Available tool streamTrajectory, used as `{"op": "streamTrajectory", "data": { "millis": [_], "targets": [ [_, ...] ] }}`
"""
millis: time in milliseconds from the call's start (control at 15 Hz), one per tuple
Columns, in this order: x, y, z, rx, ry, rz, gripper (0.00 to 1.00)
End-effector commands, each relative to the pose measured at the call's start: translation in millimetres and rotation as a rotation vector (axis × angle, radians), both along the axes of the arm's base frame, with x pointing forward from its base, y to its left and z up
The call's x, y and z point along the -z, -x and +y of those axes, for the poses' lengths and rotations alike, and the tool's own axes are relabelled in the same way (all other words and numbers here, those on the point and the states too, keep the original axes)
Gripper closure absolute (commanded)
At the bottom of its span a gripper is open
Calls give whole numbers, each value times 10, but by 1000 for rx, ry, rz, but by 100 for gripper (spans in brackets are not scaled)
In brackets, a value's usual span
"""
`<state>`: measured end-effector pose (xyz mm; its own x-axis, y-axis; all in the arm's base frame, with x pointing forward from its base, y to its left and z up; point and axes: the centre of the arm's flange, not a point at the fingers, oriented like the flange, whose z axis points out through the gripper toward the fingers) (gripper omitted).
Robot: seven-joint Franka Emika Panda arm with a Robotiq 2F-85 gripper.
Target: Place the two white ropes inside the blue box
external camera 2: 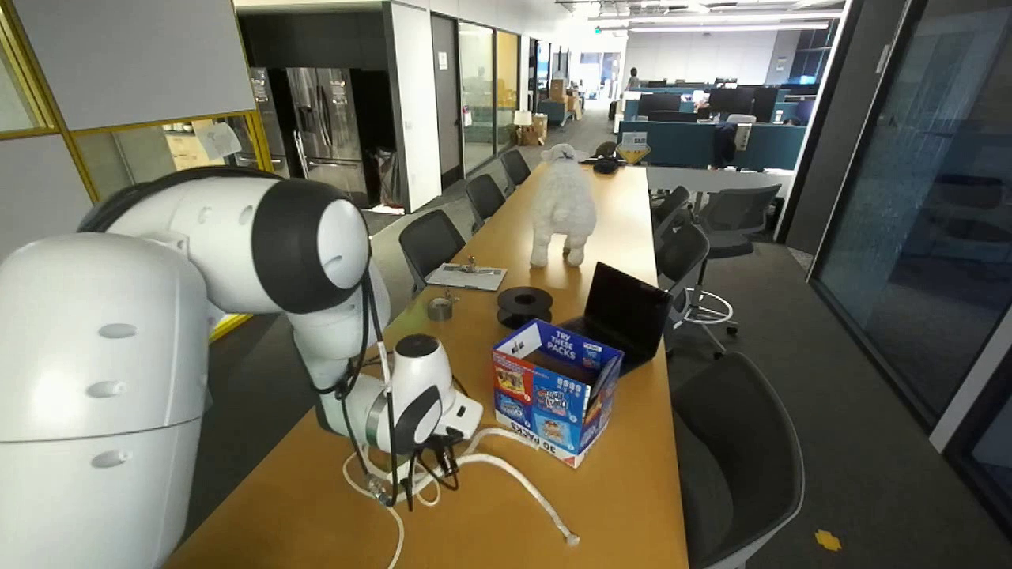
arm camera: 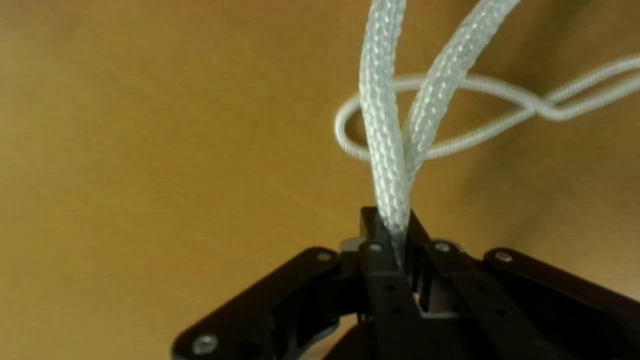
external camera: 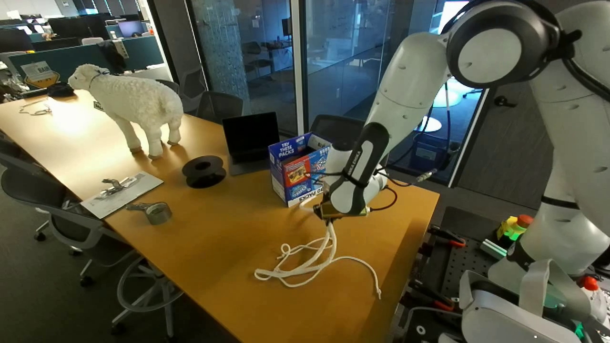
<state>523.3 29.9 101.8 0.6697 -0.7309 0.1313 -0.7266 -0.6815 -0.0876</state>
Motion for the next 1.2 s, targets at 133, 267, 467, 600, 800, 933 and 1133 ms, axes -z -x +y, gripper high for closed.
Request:
{"op": "streamTrajectory", "data": {
  "millis": [133, 267, 467, 600, 800, 933, 1133],
  "targets": [
    [-1451, -245, -414, 111, 138, -256, 95],
    [-1928, -395, -565, 176, 167, -338, 97],
    [-2592, -658, -790, 316, 195, -424, 97],
    [-3015, -829, -907, 419, 211, -462, 97],
    [-3709, -1043, -948, 557, 252, -510, 97],
    [-4191, -1166, -897, 628, 269, -527, 97],
    [-4879, -1316, -698, 700, 306, -540, 97]
  ]
}}
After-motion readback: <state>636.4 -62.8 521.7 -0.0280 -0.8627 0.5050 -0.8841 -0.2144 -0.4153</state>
